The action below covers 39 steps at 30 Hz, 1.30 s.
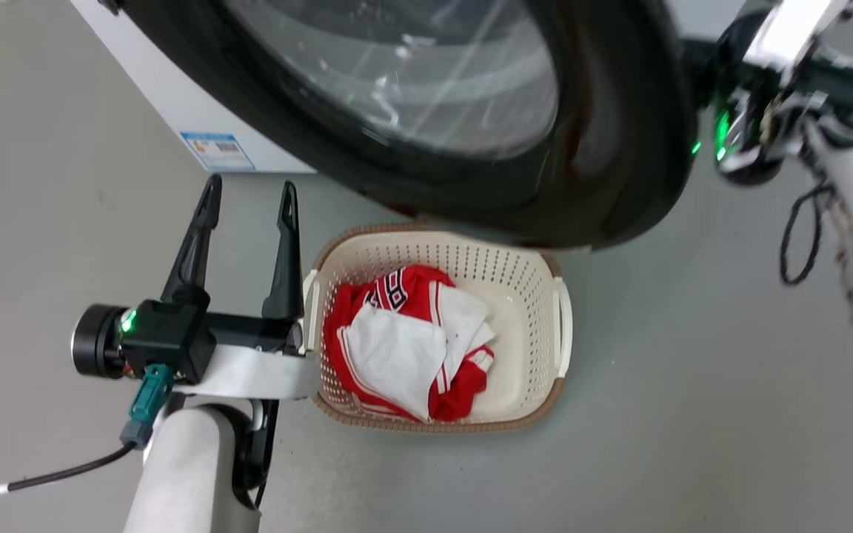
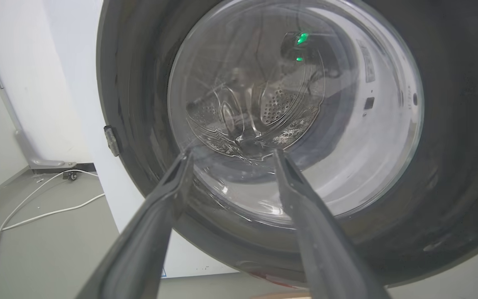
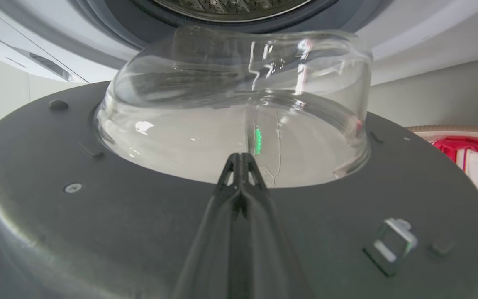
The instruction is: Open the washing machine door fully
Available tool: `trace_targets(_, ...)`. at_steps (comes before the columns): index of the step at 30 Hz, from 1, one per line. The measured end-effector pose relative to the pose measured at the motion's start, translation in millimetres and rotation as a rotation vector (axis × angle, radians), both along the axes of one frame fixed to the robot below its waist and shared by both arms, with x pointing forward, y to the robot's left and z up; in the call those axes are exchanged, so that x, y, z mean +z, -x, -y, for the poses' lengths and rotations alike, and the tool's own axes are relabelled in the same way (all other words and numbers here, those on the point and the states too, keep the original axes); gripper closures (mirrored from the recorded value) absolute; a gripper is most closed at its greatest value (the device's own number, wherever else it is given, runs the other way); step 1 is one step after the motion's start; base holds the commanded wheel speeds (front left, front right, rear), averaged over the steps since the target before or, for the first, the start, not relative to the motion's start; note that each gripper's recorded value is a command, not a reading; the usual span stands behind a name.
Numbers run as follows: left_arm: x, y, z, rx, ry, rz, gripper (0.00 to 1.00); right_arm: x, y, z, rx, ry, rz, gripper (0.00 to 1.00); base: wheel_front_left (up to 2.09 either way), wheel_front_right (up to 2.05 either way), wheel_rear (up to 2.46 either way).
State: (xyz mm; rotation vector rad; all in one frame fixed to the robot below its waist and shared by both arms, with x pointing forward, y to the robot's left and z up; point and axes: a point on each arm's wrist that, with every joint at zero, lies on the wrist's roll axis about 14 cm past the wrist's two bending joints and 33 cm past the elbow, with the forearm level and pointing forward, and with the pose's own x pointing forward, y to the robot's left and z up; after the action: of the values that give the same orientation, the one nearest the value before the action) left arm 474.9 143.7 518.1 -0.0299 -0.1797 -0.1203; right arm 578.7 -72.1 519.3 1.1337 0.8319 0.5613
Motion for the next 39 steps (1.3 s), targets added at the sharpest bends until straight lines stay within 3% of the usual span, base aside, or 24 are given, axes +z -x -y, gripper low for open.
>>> trace_targets(19,28,63,1,-0.027,-0.013,0.031,0.00,26,131,-65,0.267,-0.090,0.031,1.00,0.00,0.00,0.00)
trace_targets(31,30,80,-8,-0.009,-0.006,0.033,0.00,26,186,-120,0.454,-0.130,0.047,1.00,0.00,0.00,0.00)
trace_targets(39,30,87,-14,0.013,-0.001,0.030,0.00,27,204,-141,0.501,-0.159,0.054,1.00,0.00,0.00,0.00)
